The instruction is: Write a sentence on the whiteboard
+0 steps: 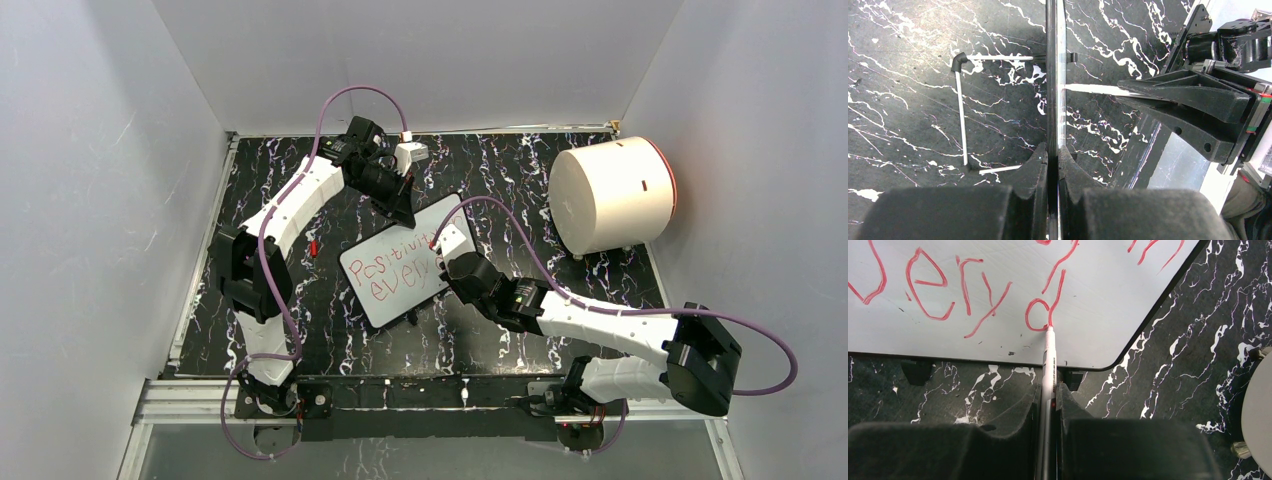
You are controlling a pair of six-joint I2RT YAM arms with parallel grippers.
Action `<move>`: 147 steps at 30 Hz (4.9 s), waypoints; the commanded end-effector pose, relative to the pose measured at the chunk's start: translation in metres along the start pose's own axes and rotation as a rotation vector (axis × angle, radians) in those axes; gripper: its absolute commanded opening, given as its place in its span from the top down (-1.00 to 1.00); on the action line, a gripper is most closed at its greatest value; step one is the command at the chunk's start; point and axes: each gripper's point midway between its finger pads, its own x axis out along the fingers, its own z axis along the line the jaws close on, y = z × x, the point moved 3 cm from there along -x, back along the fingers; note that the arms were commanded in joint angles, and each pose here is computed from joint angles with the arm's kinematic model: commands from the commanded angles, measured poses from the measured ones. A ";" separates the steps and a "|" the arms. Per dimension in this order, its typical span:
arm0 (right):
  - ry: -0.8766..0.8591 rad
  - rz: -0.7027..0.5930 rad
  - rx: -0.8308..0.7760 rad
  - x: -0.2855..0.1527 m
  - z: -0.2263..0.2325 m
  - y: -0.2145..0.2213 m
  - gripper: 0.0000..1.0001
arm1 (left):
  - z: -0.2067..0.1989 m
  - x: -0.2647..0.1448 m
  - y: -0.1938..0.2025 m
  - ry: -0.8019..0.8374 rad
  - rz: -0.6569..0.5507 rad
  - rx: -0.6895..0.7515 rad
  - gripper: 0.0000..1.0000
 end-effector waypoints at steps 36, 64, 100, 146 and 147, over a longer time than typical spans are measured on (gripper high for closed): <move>0.101 -0.134 0.120 -0.008 -0.018 -0.024 1.00 | 0.008 0.017 0.026 -0.034 0.133 -0.017 1.00; 0.126 -0.182 0.135 0.001 -0.018 -0.032 1.00 | 0.006 0.017 0.025 -0.021 0.131 -0.016 1.00; 0.033 -0.038 0.064 0.003 -0.004 0.004 1.00 | 0.006 0.016 0.025 -0.026 0.131 -0.017 1.00; 0.038 -0.057 0.100 0.003 -0.009 -0.003 1.00 | 0.006 0.017 0.025 -0.023 0.131 -0.017 1.00; 0.037 -0.051 0.101 0.002 -0.009 -0.002 1.00 | 0.006 0.017 0.025 -0.022 0.131 -0.018 1.00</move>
